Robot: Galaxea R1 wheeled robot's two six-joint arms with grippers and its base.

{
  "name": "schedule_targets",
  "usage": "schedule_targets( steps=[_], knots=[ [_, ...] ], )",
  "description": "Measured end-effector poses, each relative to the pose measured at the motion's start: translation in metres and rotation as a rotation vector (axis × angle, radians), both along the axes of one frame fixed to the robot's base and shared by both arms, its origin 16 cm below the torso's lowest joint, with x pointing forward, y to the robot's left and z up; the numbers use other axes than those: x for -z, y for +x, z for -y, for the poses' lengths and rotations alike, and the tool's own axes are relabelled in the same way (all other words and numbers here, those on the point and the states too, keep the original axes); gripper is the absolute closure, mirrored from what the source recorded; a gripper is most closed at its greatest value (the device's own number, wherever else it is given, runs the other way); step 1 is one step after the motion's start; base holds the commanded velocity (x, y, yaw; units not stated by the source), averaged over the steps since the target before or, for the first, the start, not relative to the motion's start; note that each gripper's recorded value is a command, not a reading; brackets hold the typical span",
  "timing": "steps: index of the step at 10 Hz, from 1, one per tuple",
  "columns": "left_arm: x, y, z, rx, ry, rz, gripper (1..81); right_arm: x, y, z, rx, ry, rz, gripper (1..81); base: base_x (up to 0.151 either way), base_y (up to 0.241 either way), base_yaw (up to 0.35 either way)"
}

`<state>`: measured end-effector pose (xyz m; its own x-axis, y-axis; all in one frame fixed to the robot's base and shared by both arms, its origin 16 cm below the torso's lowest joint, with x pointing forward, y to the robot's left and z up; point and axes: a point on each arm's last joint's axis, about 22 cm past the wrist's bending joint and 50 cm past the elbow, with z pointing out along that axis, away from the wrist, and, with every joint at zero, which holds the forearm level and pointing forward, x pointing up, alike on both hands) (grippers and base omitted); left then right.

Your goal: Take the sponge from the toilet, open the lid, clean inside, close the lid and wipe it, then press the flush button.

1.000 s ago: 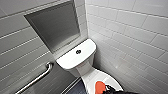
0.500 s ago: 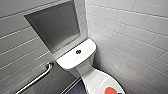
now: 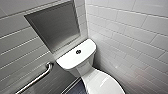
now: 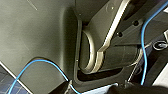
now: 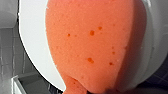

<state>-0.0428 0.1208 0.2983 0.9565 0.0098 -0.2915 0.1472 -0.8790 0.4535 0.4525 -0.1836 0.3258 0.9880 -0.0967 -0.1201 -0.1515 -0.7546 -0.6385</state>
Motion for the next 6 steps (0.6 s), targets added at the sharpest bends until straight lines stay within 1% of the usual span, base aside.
schedule_targets(
  steps=[3, 4, 6],
  knots=[
    [0.003, 0.007, -0.002, 0.002, 0.002, 0.007, 1.0, -0.008, -0.029, 0.048, 0.014, -0.047, -0.036, 81.1, 0.000, 0.000, 0.000],
    [0.008, 0.021, -0.007, 0.005, 0.008, 0.024, 1.0, -0.007, -0.052, 0.062, 0.014, -0.067, -0.066, 81.1, 0.000, 0.000, 0.000],
    [0.019, 0.050, -0.023, 0.007, 0.027, 0.066, 1.0, -0.005, -0.100, 0.071, 0.006, -0.081, -0.134, 81.1, 0.000, 0.000, 0.000]
  ],
)
